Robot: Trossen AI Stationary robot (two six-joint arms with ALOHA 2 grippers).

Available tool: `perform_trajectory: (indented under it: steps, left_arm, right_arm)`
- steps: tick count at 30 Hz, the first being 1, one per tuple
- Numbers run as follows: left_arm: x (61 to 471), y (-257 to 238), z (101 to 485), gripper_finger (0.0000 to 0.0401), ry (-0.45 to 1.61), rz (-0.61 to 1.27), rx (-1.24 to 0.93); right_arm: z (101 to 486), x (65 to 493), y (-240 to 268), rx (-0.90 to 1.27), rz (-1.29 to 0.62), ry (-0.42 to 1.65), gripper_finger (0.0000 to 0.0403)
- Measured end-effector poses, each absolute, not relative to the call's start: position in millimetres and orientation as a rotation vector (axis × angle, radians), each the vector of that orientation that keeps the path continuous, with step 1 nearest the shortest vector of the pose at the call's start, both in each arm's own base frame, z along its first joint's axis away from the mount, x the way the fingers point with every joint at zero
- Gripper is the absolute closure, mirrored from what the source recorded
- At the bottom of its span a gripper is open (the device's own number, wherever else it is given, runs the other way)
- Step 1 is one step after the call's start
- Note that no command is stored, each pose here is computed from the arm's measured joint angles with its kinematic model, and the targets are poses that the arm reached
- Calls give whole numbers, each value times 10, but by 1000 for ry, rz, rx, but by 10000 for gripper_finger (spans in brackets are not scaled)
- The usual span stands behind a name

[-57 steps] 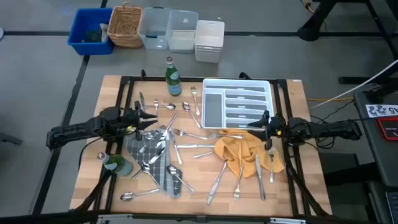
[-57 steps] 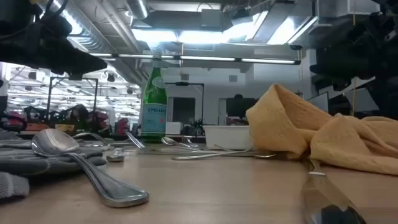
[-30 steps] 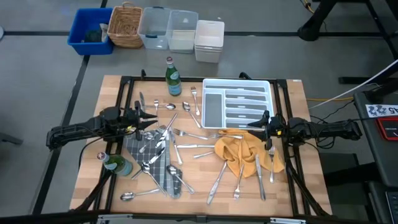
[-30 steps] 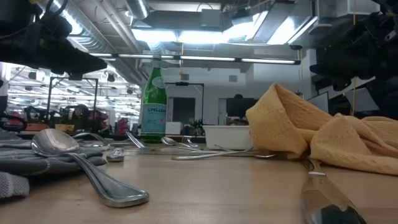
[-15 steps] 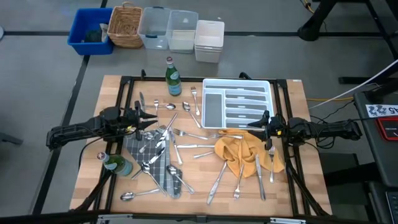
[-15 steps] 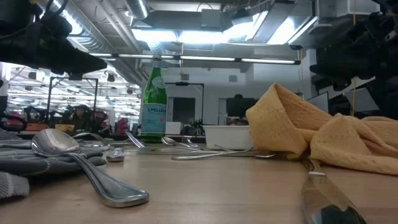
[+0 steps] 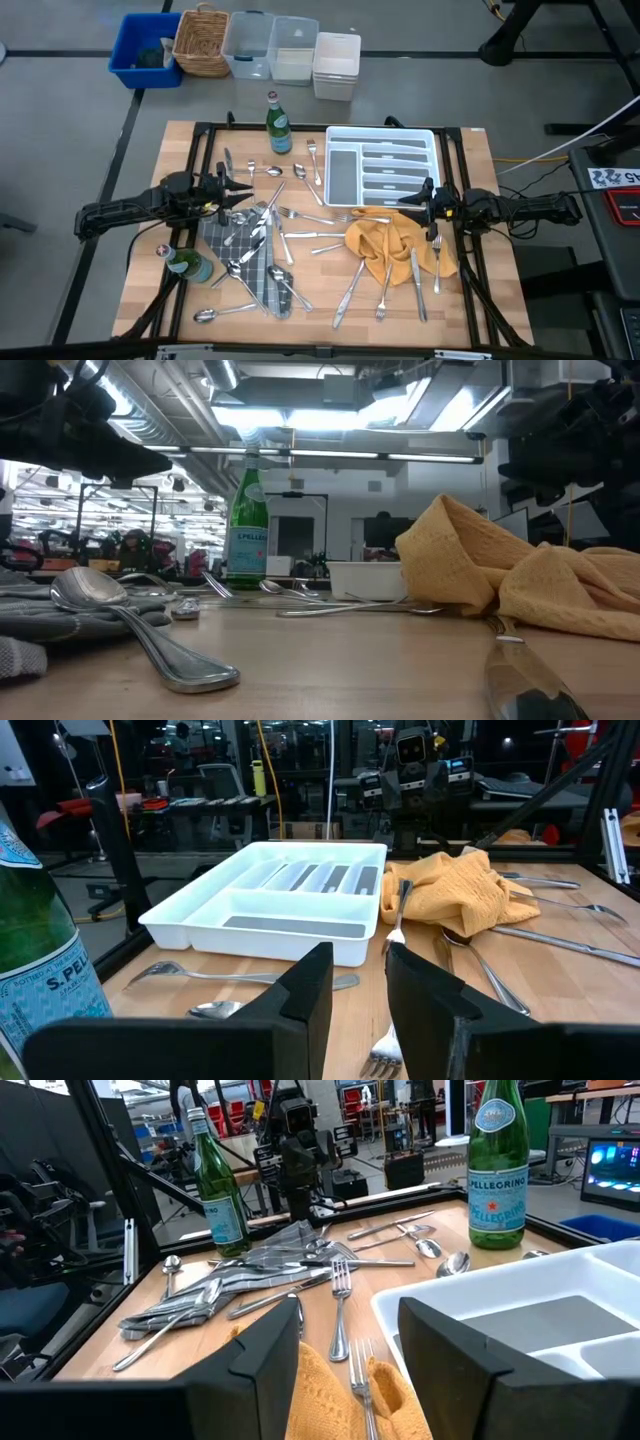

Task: Sort silverware
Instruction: Put the silver fork into the cutlery tray

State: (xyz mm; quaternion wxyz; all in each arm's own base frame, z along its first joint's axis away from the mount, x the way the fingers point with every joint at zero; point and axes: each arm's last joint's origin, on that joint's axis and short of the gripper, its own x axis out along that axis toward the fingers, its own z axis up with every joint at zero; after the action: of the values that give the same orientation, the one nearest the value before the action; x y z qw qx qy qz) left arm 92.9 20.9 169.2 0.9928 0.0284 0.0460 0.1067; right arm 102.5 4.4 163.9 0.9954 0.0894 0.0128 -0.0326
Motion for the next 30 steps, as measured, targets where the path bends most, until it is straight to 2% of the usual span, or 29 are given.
perform_trajectory:
  steps: [6,22,30]
  left_arm:
    - [929,211,1691,315,92,220,45]
    - [932,227,1701,315,-24,285,-652]
    - [930,228,1833,315,-35,284,-612]
  right_arm:
    - [1639,1025,45,206,-64,24,228]
    - [1646,1025,45,209,-63,17,228]
    - [1649,1025,44,210,-66,15,228]
